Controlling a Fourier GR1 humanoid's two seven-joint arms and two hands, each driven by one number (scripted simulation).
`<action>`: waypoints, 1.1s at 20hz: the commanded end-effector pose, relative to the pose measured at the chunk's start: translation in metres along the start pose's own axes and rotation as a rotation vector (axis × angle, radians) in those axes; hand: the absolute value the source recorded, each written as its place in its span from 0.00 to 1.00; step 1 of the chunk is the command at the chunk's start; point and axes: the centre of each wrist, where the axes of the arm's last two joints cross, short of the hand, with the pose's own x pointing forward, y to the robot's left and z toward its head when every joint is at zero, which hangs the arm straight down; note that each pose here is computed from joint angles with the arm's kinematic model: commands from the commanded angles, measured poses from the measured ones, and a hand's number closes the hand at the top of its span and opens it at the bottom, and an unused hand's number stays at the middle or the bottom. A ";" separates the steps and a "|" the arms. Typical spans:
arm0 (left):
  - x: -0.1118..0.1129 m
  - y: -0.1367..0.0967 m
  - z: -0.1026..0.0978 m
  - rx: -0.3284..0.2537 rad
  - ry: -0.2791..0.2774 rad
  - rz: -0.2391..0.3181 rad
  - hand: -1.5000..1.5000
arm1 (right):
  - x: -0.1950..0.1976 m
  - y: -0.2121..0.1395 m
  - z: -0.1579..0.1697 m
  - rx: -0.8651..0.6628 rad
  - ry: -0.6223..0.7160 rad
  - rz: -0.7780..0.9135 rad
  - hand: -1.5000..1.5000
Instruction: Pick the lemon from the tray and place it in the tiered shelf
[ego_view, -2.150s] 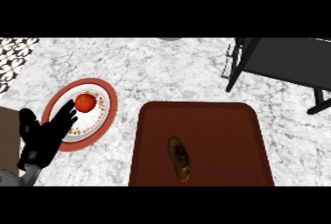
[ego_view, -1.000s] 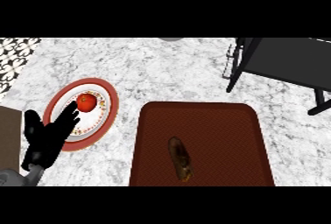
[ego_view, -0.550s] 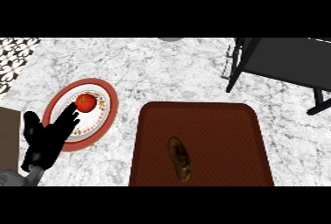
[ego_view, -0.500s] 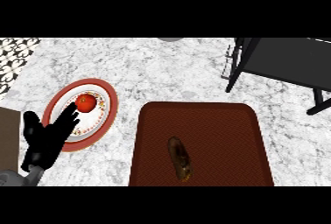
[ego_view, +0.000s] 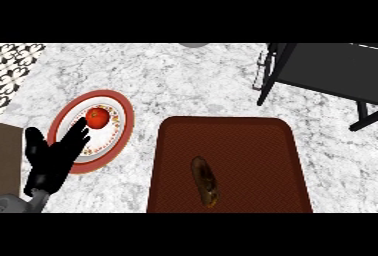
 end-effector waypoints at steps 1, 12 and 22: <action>-0.023 -0.023 -0.005 0.019 0.033 0.060 0.50 | 0.006 -0.012 -0.002 -0.109 -0.009 -0.096 0.00; -0.017 0.010 0.000 0.055 0.039 0.067 0.50 | -0.020 -0.131 -0.009 -0.448 0.074 -0.165 0.00; -0.025 -0.012 -0.006 0.043 0.031 0.075 0.50 | -0.045 -0.222 0.008 -0.358 0.073 -0.202 0.00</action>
